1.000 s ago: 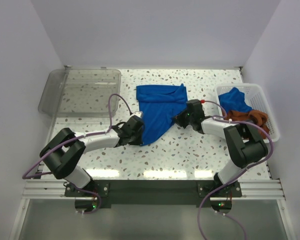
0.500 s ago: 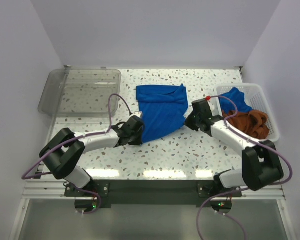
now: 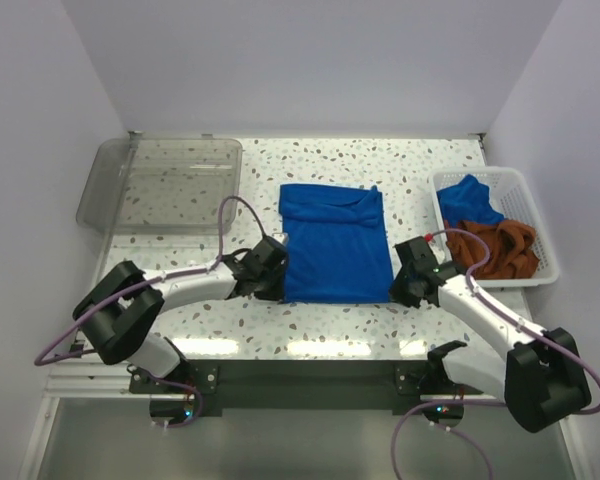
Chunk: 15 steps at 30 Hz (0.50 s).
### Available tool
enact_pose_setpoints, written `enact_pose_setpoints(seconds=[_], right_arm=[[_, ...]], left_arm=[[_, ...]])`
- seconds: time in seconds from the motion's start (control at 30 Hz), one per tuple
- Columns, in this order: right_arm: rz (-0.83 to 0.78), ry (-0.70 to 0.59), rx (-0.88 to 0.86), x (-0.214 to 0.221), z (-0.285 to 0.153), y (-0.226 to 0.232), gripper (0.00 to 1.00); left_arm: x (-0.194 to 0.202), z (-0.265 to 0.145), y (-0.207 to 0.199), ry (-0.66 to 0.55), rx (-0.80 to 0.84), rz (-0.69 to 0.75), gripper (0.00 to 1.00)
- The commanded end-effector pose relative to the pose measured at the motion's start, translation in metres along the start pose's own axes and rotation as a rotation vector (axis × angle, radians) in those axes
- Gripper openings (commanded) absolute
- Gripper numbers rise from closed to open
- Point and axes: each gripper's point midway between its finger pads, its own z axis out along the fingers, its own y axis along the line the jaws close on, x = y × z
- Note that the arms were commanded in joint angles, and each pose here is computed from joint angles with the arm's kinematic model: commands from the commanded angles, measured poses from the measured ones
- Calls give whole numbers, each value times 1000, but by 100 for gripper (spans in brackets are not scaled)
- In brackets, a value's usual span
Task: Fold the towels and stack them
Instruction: Flatten out the crumpled towel
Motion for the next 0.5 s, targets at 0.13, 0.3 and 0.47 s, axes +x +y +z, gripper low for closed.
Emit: enact_pose_setpoints(seconds=[0.13,0.3,0.47], right_arm=[[22,45,87,27,-7,-40,28],[-3,31,37,26,-23,-38,41],[-154,-57,-58,-9,-47,-7,47]], left_arm=[[85,-22,35,243,-101,-23,0],[108,-42,36,265,-92,-34,4],[72,-63,22,150,-87,-38,27]])
